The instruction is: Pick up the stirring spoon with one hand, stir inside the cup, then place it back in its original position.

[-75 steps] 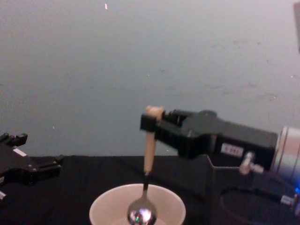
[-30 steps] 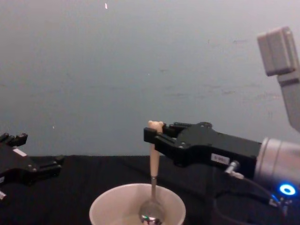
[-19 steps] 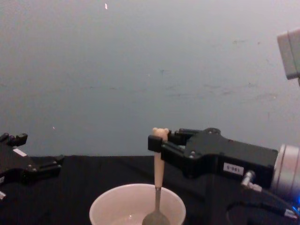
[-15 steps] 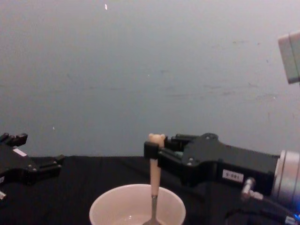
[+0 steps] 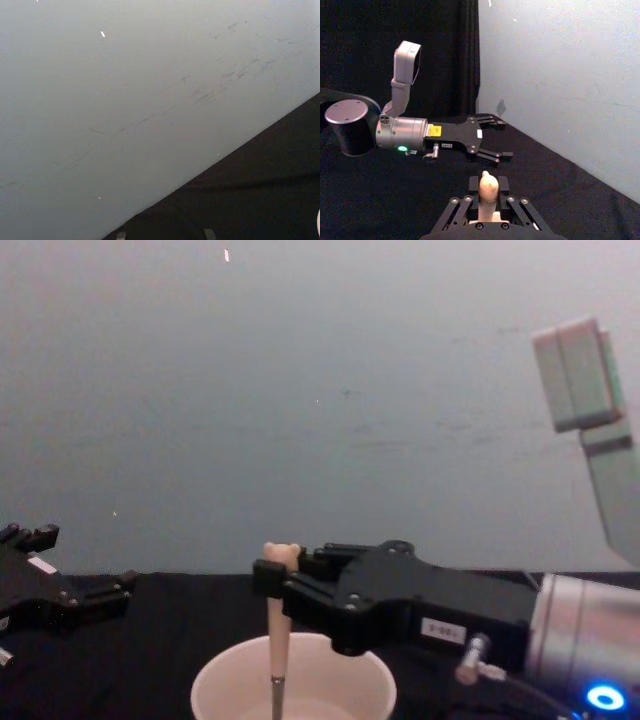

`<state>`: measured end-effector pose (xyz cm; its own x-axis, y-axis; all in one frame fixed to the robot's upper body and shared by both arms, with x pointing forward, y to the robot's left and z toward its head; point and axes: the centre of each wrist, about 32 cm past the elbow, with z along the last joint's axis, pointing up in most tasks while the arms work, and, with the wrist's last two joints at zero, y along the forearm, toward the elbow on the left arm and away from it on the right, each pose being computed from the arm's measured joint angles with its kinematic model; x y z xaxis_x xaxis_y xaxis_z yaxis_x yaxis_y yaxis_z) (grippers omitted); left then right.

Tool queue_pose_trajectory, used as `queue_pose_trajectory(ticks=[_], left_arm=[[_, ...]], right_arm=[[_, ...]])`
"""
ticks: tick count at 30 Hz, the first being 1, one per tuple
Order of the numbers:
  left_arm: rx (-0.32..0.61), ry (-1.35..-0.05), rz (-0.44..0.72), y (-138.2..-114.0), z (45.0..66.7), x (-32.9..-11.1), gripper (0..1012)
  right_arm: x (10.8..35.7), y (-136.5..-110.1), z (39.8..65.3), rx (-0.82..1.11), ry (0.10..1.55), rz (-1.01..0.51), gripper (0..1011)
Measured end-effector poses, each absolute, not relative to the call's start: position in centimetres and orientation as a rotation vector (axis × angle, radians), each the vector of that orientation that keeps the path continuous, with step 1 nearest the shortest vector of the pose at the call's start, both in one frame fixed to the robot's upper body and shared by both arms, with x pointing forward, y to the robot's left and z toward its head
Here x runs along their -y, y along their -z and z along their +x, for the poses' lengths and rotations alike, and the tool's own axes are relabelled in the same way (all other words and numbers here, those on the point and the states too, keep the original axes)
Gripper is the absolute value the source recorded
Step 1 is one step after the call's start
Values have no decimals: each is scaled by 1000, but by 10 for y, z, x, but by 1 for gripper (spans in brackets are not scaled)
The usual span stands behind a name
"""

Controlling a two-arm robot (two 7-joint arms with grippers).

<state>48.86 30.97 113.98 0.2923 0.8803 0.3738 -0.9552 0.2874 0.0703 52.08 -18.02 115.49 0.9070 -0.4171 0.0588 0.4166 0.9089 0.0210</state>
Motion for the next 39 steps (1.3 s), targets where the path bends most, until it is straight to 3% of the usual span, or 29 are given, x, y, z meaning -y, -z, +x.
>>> queue_pose_trajectory(ticks=[11, 21, 39], left_arm=[[285, -1248, 304, -1140, 489, -310, 1001], [285, -1248, 304, -1140, 489, -310, 1001], [285, -1248, 304, -1140, 489, -310, 1001]], right_arm=[[168, -1155, 538, 83, 468, 4, 216], [177, -1158, 547, 103, 527, -3, 216], [203, -1158, 521, 92, 519, -35, 216]])
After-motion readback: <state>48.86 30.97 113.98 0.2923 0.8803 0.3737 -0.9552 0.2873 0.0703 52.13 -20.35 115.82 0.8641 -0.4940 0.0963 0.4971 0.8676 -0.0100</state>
